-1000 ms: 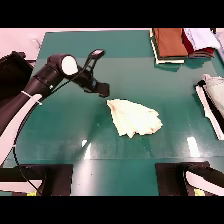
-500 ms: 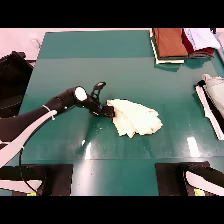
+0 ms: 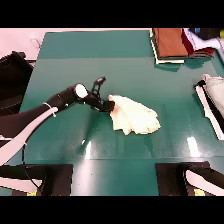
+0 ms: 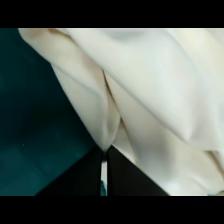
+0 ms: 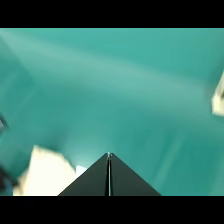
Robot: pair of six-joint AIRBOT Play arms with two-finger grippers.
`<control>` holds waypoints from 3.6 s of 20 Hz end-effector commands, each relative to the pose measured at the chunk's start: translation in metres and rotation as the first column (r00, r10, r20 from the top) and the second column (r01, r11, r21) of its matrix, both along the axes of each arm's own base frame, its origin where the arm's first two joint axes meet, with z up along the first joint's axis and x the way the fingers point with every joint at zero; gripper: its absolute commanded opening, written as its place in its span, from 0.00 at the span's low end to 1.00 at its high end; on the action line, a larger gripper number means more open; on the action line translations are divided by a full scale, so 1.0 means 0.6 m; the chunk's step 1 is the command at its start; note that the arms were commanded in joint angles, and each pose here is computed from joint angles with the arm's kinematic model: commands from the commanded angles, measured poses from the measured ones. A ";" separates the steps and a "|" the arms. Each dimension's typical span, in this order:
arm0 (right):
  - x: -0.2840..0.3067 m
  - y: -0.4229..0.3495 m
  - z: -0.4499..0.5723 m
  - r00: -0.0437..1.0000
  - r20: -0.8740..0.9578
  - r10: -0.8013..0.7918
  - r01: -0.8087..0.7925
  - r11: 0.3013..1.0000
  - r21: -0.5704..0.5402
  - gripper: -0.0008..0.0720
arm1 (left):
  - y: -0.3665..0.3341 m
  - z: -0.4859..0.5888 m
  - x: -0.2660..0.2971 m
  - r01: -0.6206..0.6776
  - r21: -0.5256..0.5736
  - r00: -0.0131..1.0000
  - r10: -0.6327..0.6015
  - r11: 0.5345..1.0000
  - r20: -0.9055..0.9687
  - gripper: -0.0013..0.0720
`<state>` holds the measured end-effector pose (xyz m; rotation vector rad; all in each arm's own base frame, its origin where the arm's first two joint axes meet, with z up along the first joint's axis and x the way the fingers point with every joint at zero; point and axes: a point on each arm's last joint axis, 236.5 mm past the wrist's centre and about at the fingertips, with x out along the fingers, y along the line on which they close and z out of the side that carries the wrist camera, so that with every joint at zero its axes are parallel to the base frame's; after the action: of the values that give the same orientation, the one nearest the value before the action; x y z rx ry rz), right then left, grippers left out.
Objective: Fold the shirts.
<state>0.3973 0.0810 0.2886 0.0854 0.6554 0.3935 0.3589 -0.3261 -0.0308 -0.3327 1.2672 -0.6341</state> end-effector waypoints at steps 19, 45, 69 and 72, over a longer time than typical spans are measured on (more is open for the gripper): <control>-0.210 0.203 -0.495 0.835 -0.488 0.256 -0.148 0.957 0.249 0.65 | 0.087 0.057 0.079 -0.011 0.081 0.997 0.004 0.997 0.083 0.06; -0.173 0.019 0.140 0.983 0.177 0.041 -0.040 0.999 -0.006 0.03 | 0.268 0.750 -0.091 -0.110 -0.011 0.537 0.069 0.994 0.840 0.05; -0.193 -0.034 0.303 0.887 0.448 -0.112 0.128 0.992 -0.006 0.03 | 0.315 0.818 -0.178 -0.133 0.014 0.453 0.048 0.991 0.890 0.05; -0.092 -0.020 0.188 0.979 0.196 -0.061 0.066 0.998 -0.016 0.03 | 0.267 0.648 -0.104 -0.059 0.140 0.701 -0.059 0.988 0.711 0.06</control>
<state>0.3081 0.0693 0.4498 0.0054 0.2769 0.3050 0.2754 -0.1468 0.4291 0.0494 0.3129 -0.5367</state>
